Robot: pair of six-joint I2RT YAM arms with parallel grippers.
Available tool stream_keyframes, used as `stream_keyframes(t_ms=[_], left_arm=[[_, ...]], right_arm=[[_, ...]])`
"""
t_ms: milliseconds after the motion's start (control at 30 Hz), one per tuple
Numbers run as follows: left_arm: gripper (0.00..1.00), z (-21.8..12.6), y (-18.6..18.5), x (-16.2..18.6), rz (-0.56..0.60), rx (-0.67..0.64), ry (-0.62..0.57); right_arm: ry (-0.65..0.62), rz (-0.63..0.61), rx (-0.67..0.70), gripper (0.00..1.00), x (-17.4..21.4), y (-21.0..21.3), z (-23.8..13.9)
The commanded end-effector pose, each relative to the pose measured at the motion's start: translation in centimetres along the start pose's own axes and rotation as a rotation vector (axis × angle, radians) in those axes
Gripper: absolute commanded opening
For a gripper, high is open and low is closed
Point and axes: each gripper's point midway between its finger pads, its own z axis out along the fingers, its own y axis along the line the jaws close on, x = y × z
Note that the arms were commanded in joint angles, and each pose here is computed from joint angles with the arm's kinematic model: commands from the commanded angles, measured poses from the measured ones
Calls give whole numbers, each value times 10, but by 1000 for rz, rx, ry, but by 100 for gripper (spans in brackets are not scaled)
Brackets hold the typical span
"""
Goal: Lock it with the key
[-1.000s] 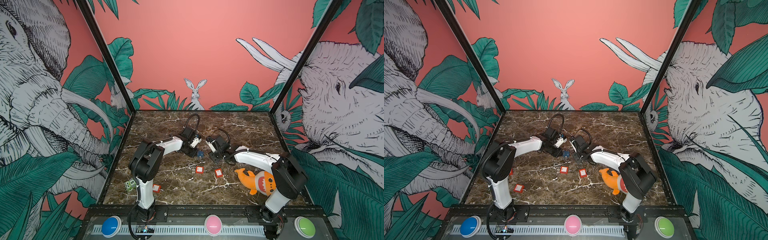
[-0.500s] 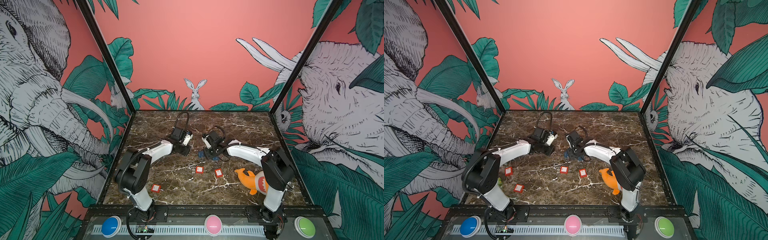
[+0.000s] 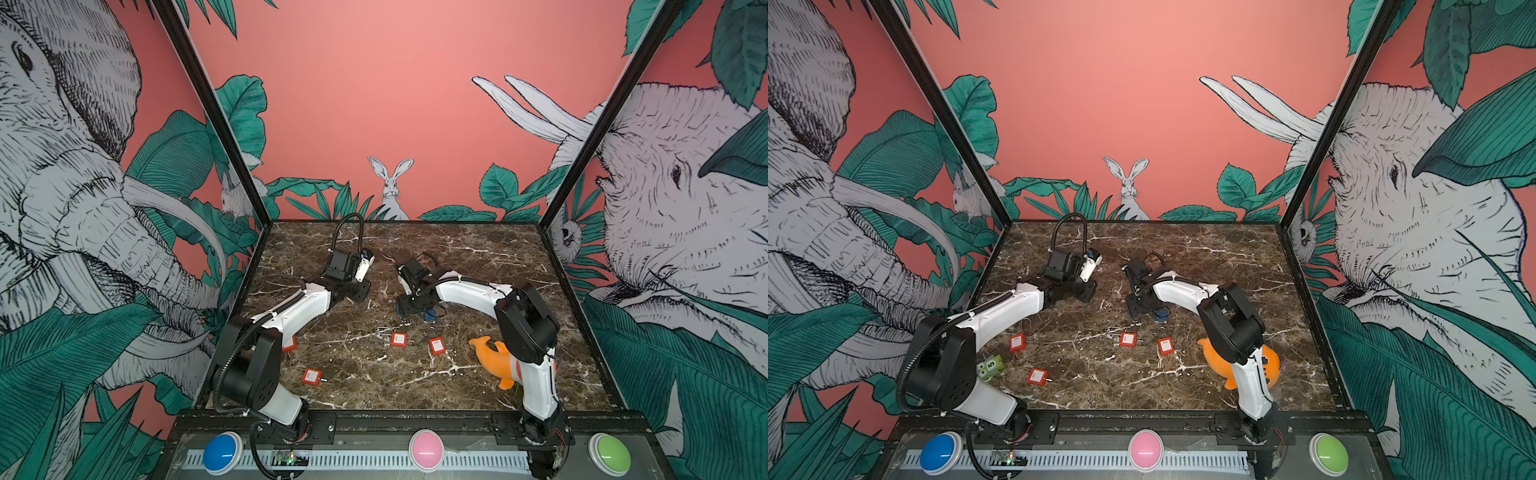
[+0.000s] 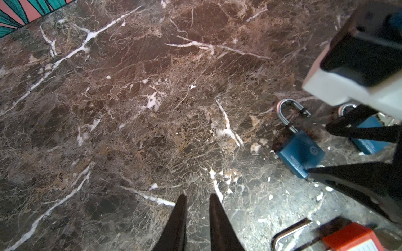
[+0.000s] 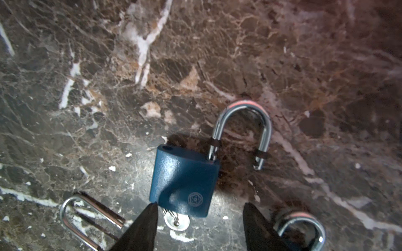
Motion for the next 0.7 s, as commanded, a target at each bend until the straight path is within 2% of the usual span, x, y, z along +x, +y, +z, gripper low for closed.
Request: stream_keyframes(t_ms=[0,367,567,667], left_arm=[[22,-13,3,-5,21,-23,-42],[22,-11,5,6,35,-36,-19],[22,-6,4,7,39,-24,-6],[22,-4,4,6,38,-22,-7]], right_arm=[[39,-8,-13,63,0,8,5],[101,-145,59,64,-2,11,21],[107,-373,168,62,-2,14,23],[105,-442,213,59,-2,12,21]])
